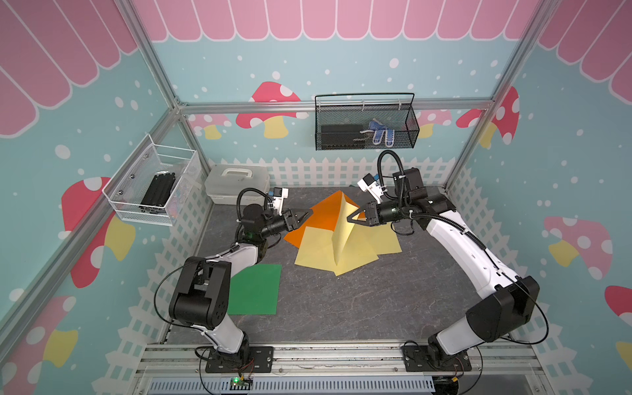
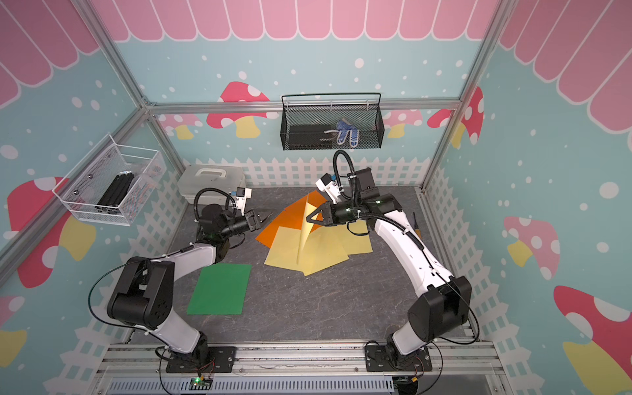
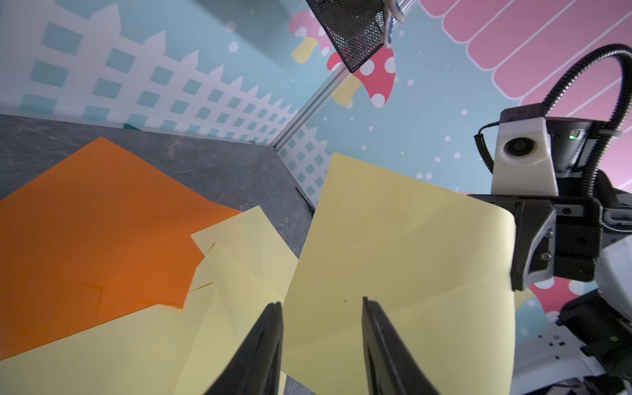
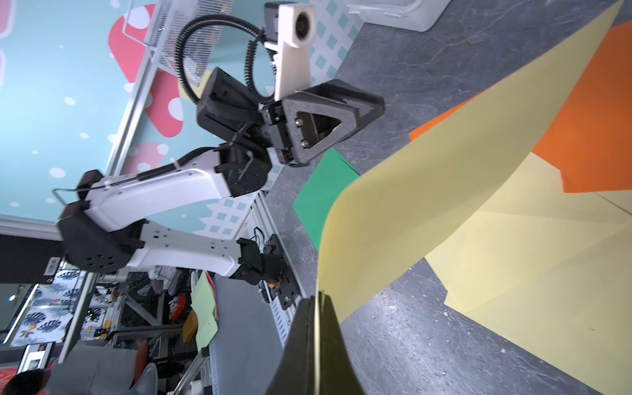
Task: Sort the scattered colored papers by color
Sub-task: Place the colored paper at the center of the board.
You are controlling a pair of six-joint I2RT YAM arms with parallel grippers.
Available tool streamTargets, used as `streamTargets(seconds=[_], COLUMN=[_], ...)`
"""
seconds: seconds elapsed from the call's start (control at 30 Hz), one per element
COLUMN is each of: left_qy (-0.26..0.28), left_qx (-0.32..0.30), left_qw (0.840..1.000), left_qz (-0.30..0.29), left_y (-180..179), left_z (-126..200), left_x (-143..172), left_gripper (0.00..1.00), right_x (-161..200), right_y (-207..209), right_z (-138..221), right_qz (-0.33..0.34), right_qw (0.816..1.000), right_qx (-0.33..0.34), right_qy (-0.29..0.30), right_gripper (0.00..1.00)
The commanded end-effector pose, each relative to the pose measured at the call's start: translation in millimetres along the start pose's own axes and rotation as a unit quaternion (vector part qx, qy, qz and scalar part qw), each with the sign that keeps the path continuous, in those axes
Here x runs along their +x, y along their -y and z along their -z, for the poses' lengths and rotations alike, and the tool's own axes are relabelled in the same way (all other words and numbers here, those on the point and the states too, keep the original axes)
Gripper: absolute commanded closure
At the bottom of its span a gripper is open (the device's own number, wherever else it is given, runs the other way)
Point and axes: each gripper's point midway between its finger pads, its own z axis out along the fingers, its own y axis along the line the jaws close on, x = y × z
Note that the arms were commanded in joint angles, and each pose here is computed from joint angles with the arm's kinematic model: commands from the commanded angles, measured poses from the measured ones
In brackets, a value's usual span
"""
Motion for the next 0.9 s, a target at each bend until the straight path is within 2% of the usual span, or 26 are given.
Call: streamTargets(seconds=[0.0,0.1,0.3,0.5,0.73,0.87], left_qy=[0.024,0.014,0.002,0.005,0.004,0.007], left_qx=[0.095,0.102,0.127,0.143,0.142,0.146], left_qw=[0.995,0.995,0.992,0.990,0.990,0.989], left_qz=[0.004,0.008,0.005,-0.006,0.002,-0.002], left_y=[31,30,50,72,71,78], left_z=[9,1,-9,-10,-11,-11], left_x=[-14,-10,-13,-18,-15,-16], left_gripper=[0.60,0.61,0.61,0.61,0.61,0.62], right_x=[0,-2,-4,-4,-2,4], right_y=[-45,-68,-95,-95,-96,-81], right_z=[12,17,17,11,11,5], right_qz=[0.017,0.033,0.053,0.058,0.067,0.057], right_qw=[0.998,0.995,0.990,0.989,0.988,0.992], right_qx=[-0.067,-0.092,-0.127,-0.132,-0.134,-0.109], right_qy=[0.011,0.022,0.028,0.023,0.022,0.014], right_gripper=[1.00,1.00,1.00,1.00,1.00,1.00])
